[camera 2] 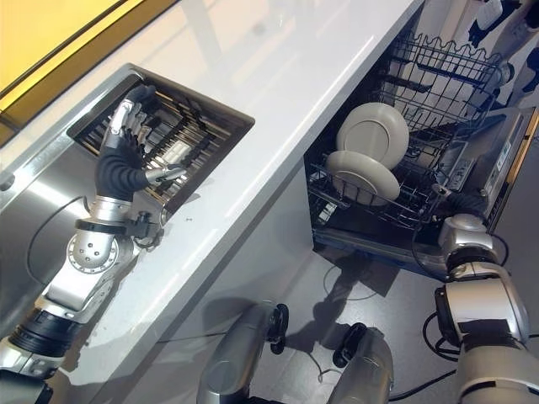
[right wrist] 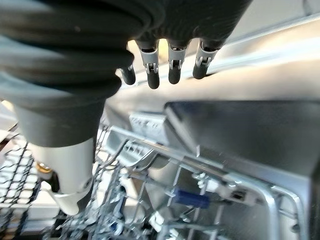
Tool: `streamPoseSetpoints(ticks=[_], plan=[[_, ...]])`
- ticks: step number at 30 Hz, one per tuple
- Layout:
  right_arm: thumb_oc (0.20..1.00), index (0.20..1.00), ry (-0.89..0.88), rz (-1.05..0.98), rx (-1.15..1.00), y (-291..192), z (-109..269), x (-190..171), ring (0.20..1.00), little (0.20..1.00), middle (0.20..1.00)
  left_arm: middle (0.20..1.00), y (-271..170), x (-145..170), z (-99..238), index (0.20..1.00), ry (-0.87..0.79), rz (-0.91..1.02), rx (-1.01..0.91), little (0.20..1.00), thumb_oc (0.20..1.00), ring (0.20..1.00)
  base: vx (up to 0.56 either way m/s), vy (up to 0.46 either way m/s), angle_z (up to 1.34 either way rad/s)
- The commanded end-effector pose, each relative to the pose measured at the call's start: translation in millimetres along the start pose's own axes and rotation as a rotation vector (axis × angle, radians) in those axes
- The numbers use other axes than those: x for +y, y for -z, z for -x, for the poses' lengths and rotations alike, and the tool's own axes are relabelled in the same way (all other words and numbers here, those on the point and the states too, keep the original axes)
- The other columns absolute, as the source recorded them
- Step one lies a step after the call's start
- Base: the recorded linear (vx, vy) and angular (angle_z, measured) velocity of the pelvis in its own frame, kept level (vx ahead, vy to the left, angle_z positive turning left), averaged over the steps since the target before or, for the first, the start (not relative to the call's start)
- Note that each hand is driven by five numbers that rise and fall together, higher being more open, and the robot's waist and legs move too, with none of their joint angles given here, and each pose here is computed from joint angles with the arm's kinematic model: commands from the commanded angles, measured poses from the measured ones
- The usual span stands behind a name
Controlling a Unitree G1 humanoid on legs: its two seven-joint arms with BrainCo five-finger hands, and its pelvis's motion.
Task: Pick up plates and place into dishwasher.
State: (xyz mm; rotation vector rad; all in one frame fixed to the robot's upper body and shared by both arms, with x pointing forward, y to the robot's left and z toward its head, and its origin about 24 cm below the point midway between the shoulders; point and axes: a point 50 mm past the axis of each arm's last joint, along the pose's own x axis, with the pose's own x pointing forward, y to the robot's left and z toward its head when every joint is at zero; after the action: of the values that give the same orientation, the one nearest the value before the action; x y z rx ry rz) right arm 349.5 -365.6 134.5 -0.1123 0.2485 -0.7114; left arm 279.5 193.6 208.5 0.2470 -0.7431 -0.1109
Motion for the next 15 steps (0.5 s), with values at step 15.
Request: streamPoseSetpoints(ticks=[15], plan=[[1.000,1.000,-0.248,0.141,-0.166,-50.3,8.2,40.8,1.000,1.000,1.000,1.000,5.1,-4.8,18.1,1.000,-0.004,0.060,0.031,1.000,1.000,1.000,0.00,-0.028,0.07]])
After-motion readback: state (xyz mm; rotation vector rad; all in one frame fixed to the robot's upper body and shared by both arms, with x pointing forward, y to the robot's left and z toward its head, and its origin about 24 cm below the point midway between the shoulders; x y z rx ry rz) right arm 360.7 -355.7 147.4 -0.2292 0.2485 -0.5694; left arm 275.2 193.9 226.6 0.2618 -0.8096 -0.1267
